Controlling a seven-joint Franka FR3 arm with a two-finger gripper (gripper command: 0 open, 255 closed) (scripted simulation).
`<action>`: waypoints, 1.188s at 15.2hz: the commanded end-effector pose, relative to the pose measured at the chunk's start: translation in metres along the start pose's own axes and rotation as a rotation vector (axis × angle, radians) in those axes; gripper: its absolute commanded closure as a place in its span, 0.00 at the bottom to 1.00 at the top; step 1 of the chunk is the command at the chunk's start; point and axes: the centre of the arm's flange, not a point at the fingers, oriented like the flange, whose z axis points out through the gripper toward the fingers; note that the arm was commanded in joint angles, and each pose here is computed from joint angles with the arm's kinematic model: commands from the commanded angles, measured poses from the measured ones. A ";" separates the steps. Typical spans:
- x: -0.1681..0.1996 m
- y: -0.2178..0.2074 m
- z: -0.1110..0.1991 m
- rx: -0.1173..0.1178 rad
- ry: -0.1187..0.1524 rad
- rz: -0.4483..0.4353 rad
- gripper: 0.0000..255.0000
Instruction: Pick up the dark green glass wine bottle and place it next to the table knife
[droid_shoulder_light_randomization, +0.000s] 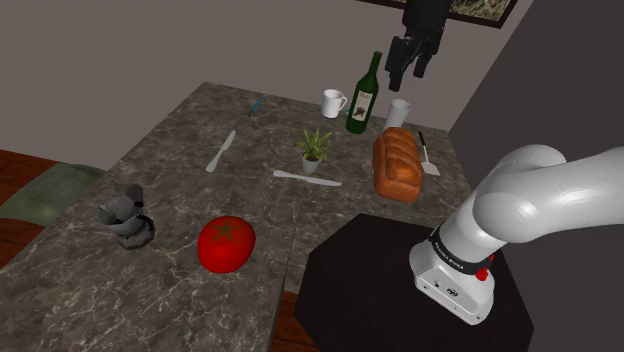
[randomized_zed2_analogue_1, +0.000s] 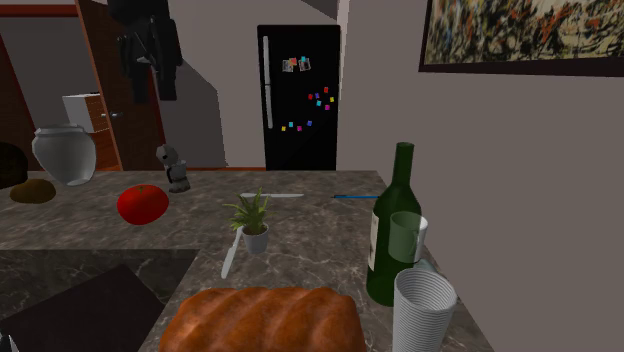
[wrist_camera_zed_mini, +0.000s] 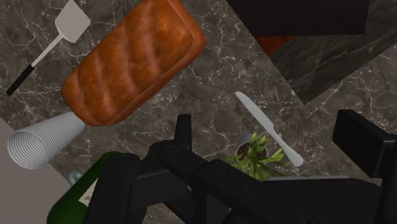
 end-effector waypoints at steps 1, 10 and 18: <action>0.000 0.000 0.000 0.000 0.000 0.000 0.00; 0.064 0.093 0.026 0.022 0.060 -0.025 0.00; 0.124 0.174 0.048 0.041 0.114 -0.048 0.00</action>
